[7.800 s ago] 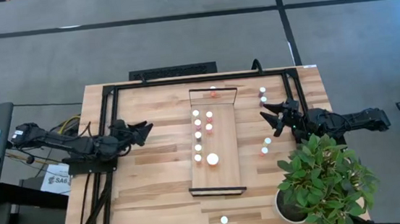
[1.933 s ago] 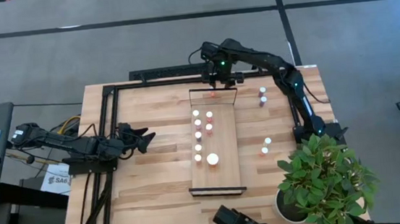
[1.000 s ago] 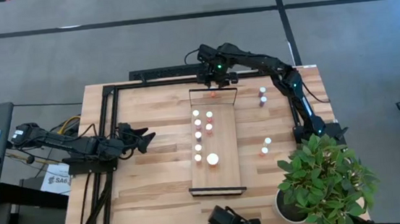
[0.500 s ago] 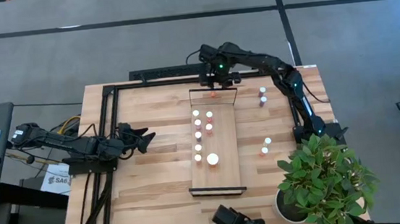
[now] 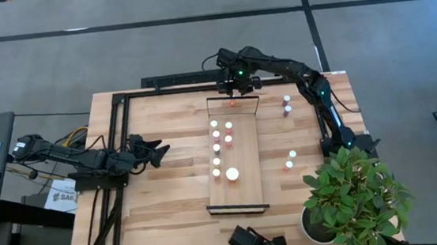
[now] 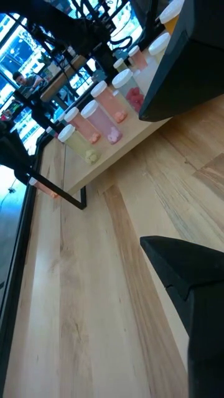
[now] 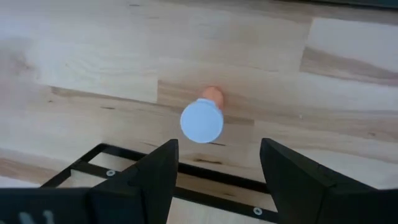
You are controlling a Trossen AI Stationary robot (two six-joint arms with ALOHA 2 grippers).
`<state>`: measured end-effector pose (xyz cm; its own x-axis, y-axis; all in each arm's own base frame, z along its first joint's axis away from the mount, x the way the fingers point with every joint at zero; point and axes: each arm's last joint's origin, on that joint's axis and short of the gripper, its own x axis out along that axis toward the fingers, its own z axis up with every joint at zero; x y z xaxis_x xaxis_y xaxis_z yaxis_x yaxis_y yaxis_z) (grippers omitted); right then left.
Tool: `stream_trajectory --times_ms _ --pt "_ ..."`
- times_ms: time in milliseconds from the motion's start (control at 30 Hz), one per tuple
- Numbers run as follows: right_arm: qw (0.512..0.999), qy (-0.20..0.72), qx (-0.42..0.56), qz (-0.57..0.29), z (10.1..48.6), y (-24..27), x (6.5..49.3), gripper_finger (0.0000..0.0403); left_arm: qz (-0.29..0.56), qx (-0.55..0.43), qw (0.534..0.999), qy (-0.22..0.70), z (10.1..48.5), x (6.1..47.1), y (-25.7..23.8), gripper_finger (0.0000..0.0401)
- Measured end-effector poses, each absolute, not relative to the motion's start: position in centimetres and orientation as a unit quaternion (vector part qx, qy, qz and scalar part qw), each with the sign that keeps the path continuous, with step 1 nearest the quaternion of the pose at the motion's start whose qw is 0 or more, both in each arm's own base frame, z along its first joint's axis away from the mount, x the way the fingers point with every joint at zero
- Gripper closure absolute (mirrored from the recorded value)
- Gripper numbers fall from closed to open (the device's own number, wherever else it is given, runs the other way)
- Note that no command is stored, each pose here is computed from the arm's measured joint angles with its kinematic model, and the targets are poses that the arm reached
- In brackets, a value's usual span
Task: Pick and place medicine bottles onto shelf by color
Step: Put the pink pill bottle on the shelf
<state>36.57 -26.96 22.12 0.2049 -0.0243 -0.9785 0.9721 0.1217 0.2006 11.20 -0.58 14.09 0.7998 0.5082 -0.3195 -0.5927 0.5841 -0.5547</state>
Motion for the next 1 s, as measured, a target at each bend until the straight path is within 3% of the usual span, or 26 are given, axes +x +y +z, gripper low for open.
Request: stream_trajectory --times_ms 333,500,1000 --pt "0.620 0.480 0.469 -0.407 22.0 -27.1 36.8 0.0155 0.310 -0.334 0.888 0.063 14.1 11.2 -0.6 0.0098" --pt "0.603 0.505 0.474 -0.397 19.3 -27.2 37.5 0.0155 0.310 -0.334 0.888 0.063 14.1 11.2 -0.6 0.0098" --pt "0.619 0.486 0.480 -0.387 18.7 -27.8 38.2 0.0155 0.309 -0.336 0.888 0.061 14.1 11.2 -0.6 0.0098"
